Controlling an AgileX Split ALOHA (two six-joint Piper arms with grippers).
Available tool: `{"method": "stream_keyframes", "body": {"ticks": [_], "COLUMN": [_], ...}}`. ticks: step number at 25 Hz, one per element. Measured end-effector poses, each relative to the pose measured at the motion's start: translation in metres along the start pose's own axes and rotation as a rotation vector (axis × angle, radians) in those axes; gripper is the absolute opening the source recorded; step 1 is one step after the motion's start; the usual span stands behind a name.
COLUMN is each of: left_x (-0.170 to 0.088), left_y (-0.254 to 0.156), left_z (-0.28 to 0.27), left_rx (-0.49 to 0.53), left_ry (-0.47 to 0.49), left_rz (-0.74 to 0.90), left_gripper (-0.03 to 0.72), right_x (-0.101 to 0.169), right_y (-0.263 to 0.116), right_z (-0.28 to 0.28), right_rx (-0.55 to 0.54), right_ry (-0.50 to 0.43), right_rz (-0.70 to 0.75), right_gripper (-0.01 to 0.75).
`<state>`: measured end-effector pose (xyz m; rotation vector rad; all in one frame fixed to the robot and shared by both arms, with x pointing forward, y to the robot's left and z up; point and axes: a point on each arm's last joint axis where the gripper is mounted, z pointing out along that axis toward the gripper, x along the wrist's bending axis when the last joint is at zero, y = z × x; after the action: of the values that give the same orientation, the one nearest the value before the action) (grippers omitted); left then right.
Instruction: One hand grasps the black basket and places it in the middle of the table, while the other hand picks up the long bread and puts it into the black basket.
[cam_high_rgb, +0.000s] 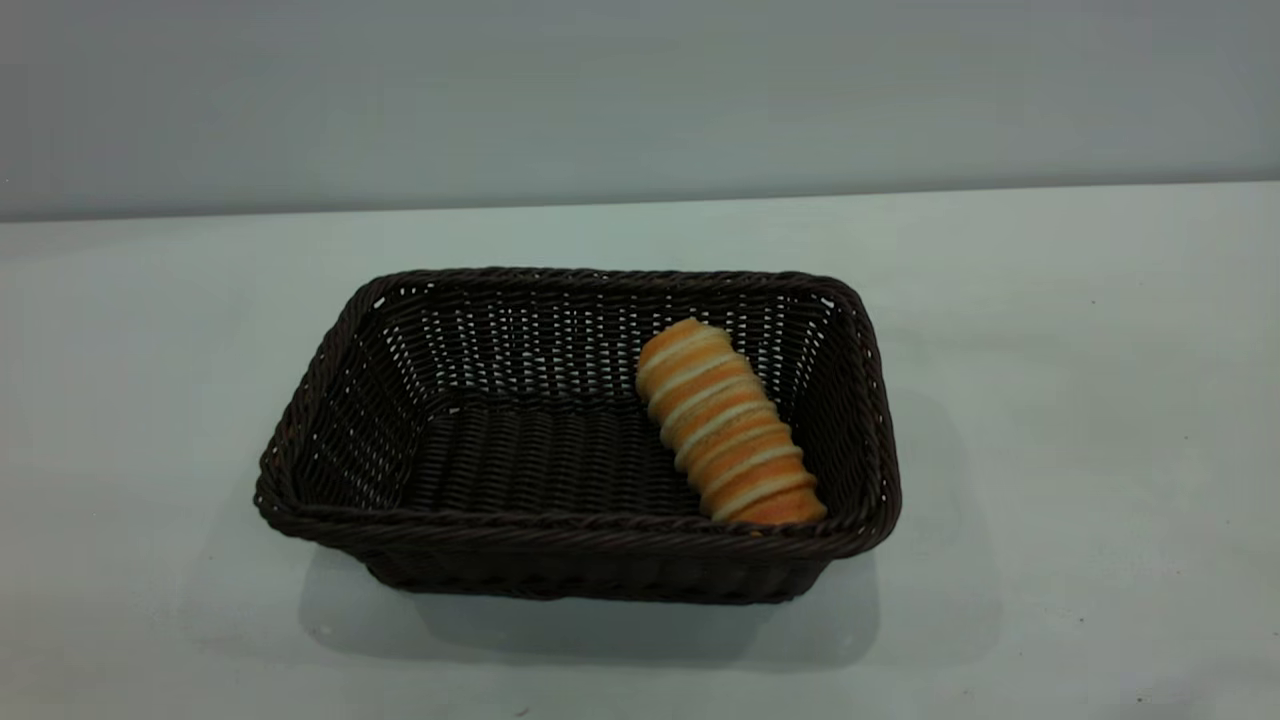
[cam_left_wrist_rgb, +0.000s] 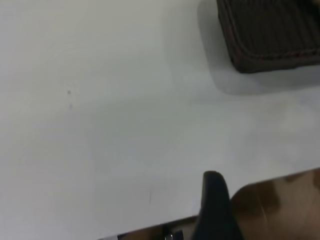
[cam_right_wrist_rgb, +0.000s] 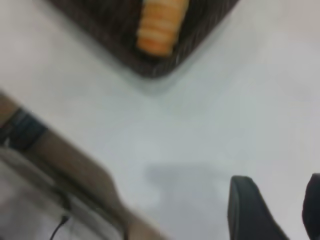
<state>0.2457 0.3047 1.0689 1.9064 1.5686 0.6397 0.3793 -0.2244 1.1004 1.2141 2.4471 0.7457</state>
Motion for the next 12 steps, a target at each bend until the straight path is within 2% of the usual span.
{"method": "stream_keyframes", "body": {"ticks": [7, 12], "left_x": [0.000, 0.001], "left_y": [-0.001, -0.009], "left_z": [0.002, 0.016], "left_rx": [0.008, 0.063], "left_ry": [0.001, 0.019], "left_rz": [0.001, 0.008], "left_gripper": [0.585, 0.585], "right_x": [0.015, 0.024], "right_y": [-0.061, -0.105], "right_z": [-0.042, -0.049], "right_rx": [-0.113, -0.221], "right_ry": [-0.014, -0.027], "right_rz": [0.051, 0.075], "right_gripper": [0.251, 0.251]}}
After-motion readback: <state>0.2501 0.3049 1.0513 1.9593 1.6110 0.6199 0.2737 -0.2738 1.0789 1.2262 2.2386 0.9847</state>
